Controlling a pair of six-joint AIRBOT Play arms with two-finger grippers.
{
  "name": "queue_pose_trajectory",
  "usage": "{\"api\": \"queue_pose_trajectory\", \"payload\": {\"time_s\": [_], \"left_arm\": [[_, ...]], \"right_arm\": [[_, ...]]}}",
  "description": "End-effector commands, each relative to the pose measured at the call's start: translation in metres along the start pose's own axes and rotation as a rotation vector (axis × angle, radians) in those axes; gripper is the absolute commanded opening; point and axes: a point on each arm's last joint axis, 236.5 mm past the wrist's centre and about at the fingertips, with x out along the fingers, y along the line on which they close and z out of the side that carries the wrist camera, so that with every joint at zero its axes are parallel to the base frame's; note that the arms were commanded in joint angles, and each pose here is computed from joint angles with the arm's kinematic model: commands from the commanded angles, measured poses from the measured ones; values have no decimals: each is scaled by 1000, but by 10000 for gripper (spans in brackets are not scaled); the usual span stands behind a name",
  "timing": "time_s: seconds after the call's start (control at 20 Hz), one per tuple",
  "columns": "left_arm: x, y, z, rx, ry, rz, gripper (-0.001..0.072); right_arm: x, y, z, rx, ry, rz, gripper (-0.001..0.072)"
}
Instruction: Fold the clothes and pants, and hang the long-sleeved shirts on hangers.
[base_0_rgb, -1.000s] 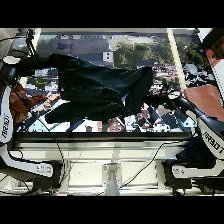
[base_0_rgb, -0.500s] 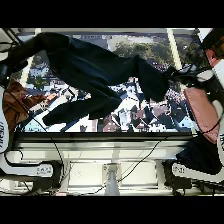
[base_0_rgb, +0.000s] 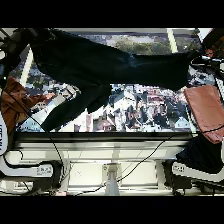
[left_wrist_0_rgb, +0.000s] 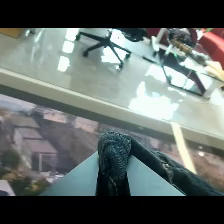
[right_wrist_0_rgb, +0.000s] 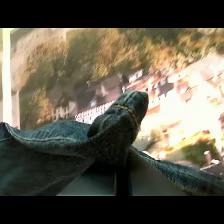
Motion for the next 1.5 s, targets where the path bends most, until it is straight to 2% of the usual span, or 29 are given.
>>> {"api": "queue_pose_trajectory", "payload": {"time_s": [0.0,0.1,0.35,0.6,0.8,0.95,1.2,1.25,1.3,1.35,1.4,1.45], "left_arm": [[2,20,4,81,-26,80,60],[7,31,-3,79,-25,109,61],[36,53,-70,58,88,131,60],[46,97,-93,61,67,272,60],[51,112,-111,65,77,319,61],[53,123,-117,73,60,368,61],[59,123,-140,76,96,367,73],[60,122,-142,77,99,365,214],[60,122,-144,77,101,365,557],[61,122,-145,78,104,364,689],[61,122,-145,77,104,365,698],[60,123,-143,77,101,367,698]], "right_arm": [[3,-10,13,-28,-52,-35,20],[12,-17,14,-19,-66,-48,20],[57,-41,-20,44,12,-79,20],[91,-72,-1,75,-148,-132,20],[108,-90,5,127,-234,-156,20],[116,-86,10,119,-266,-152,21],[124,-52,20,35,-322,-116,22],[125,-49,21,6,-335,-117,51],[127,-47,20,0,-336,-116,225],[129,-48,16,0,-325,-117,376],[130,-48,15,0,-323,-118,461],[130,-49,16,0,-325,-118,497]]}}
